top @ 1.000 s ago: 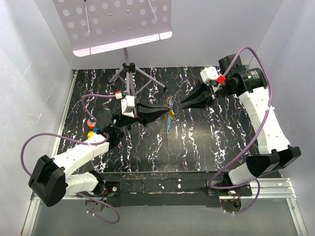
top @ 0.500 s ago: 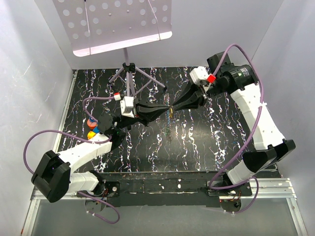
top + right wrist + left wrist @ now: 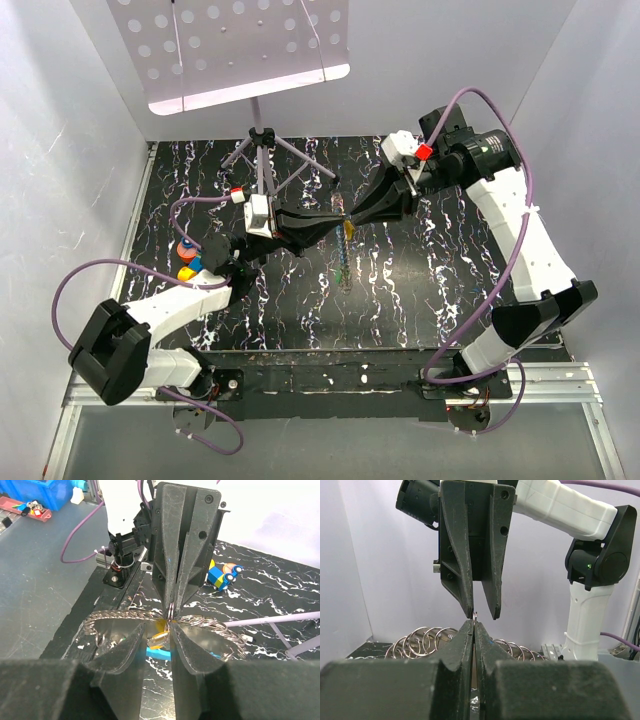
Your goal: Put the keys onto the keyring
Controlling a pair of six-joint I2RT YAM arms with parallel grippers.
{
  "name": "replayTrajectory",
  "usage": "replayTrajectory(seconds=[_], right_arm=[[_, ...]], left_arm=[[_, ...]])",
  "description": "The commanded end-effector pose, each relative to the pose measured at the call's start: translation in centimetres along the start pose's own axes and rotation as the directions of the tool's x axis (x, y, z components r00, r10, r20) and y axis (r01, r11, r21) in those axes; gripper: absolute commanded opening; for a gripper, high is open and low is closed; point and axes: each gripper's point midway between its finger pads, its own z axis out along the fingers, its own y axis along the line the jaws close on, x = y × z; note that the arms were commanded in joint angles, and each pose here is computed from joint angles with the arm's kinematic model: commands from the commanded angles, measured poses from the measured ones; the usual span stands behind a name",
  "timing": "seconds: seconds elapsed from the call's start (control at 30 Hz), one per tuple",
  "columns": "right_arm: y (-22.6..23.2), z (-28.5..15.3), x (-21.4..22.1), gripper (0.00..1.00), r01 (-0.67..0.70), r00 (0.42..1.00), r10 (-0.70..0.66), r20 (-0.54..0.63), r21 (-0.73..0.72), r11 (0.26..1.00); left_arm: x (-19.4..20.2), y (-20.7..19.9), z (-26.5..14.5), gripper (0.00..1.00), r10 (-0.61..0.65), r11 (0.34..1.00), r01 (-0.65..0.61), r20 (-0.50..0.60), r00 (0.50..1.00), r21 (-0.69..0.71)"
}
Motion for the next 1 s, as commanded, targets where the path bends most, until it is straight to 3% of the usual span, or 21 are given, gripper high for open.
replayTrajectory(seconds=[0.0,0.97], right_arm=[[2.7,0.2,-0.3,0.34,-0.191,0.982,0.191,0.002,-0.045,0.981],[1.6,0.3,0.1,0.36,-0.245,0.969,0.245,-0.026,-0.012,0.969]], left_arm=[[-1.6,0.0,0.2,0.00,0.015,1.000,-0.015,0.062,0.998,-0.006],[-1.7,-0.2,0.0,0.00,-0.002,1.000,0.003,0.070,0.998,-0.003]])
